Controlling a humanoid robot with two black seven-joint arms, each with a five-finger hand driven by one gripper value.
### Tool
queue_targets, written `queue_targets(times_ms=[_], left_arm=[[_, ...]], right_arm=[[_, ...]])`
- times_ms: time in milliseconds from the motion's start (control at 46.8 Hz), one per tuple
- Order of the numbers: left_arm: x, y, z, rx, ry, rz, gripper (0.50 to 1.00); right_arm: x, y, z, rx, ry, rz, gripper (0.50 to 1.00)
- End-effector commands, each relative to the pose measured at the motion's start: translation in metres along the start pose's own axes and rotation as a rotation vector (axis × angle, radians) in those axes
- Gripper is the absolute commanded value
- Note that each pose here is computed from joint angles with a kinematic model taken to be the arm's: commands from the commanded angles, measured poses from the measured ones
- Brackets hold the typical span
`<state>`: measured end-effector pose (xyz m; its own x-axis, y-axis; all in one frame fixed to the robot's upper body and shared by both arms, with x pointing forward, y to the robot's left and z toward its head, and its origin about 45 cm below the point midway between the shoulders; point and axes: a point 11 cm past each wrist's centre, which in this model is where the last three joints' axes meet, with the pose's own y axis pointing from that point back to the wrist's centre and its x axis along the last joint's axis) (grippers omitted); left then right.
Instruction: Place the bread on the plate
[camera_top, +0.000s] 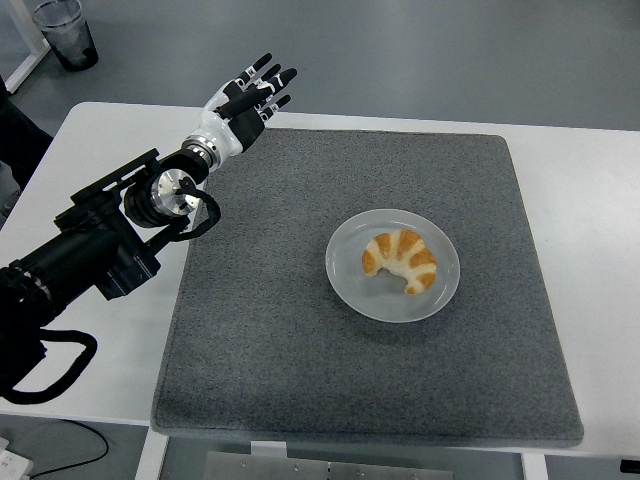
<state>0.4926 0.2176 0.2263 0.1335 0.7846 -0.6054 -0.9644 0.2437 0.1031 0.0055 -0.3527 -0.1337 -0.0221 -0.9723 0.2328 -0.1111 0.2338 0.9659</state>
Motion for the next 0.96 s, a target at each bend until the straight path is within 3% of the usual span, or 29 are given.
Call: queue_targets(times_ms=[0,278,940], left_arm=[[0.003,0.002,-0.001,0.000,0.008,-0.007,0.994],[0.020,0.005,0.009,-0.027,0.035,0.018,0.994],[0.020,0.004,0.011,-0.073,0.042,0.041,0.994]], right_arm=[[-0.001,0.000,0.000,0.000,0.000,-0.002,0.952],[0.000,0.000,0.000,0.000,0.004,0.001,0.952],[0.000,0.000,0.000,-0.002,-0.017,0.005,0.952]])
